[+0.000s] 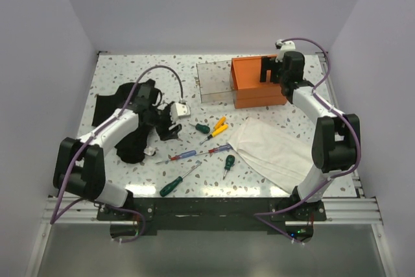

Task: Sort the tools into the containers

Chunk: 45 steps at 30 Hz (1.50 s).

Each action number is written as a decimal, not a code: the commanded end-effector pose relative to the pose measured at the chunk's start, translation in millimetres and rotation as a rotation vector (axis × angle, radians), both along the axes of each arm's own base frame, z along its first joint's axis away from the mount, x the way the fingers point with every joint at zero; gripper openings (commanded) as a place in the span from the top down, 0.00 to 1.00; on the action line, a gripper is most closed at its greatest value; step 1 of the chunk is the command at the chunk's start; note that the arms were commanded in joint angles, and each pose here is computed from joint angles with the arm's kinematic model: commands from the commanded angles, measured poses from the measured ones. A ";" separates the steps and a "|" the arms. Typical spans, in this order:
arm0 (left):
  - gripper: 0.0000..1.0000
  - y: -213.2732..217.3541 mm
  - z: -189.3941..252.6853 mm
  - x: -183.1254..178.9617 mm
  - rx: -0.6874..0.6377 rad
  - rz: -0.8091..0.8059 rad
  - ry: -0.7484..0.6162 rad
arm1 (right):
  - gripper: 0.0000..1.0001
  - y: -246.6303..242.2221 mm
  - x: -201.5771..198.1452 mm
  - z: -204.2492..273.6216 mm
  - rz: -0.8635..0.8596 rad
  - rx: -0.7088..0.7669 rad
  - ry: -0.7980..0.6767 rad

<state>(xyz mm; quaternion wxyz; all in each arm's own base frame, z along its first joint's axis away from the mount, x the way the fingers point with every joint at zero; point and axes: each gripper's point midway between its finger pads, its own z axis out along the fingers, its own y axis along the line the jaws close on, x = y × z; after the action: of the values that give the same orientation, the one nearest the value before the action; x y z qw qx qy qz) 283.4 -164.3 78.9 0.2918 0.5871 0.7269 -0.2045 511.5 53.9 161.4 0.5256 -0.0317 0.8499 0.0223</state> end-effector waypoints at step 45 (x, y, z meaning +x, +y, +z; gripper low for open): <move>1.00 -87.4 261.2 154.2 -0.698 0.321 -0.406 | 0.02 -16.6 -75.9 -90.7 0.062 -0.150 0.381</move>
<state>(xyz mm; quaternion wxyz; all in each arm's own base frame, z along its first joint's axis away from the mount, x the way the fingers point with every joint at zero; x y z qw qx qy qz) 390.7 -222.1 279.6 0.5558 0.4888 0.6447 -0.1914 508.1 53.1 163.0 0.5225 -0.0437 0.8513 0.0170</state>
